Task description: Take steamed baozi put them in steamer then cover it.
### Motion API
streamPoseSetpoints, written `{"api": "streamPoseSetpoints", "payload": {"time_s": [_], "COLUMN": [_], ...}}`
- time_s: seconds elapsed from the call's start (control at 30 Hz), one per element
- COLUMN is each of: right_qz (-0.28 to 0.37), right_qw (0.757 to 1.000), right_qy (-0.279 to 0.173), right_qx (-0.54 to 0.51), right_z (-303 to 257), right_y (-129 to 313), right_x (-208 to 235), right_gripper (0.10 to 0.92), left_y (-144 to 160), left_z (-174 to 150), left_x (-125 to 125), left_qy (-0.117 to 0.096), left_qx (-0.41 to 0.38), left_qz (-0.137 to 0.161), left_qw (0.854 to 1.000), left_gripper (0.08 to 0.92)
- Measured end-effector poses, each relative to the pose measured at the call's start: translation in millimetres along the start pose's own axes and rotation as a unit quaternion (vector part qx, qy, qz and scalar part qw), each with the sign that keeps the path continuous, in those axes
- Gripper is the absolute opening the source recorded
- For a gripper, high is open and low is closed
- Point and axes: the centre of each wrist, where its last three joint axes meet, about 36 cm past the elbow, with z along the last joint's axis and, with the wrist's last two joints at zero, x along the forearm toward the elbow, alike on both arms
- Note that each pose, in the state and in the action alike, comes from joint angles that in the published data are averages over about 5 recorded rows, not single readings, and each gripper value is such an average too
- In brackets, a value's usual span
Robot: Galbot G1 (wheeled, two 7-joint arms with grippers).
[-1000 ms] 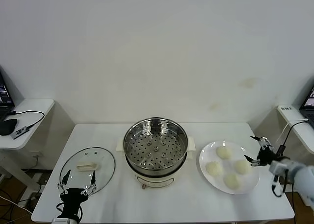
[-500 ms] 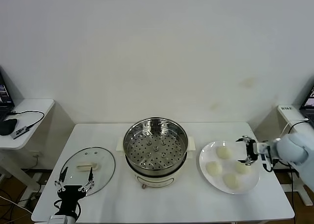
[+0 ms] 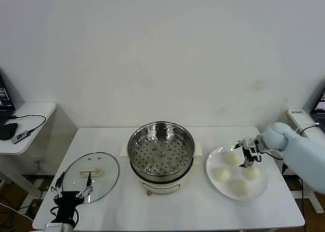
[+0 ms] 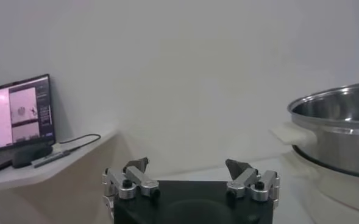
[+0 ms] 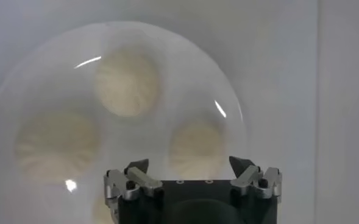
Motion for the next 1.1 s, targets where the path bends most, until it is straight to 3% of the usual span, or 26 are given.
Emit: {"api": "streamPoseSetpoints", "payload": {"time_s": [0.43,0.8,1.1], "right_qz": [-0.023,-0.029,-0.035], "right_qw": [0.999,0.999,0.998], "right_qy": [0.031,0.042,0.045], "right_qx": [0.004,0.005,0.008], "right_z": [-16,-22,-22], "right_y": [-22,-30,-31], "right_x": [-34,-42,-40], "right_gripper": [0.815,0.621,0.57], "left_y": [6,8,9], "left_z": [-1,-1,-3], "left_x": [-3,-4,-2], "left_qy": [-0.005,-0.006,-0.008], "left_qx": [-0.005,-0.006,-0.007], "left_qz": [-0.006,-0.009,-0.01], "left_qw": [1.0,1.0,1.0], "left_gripper": [0.823,0.823,0.823]}}
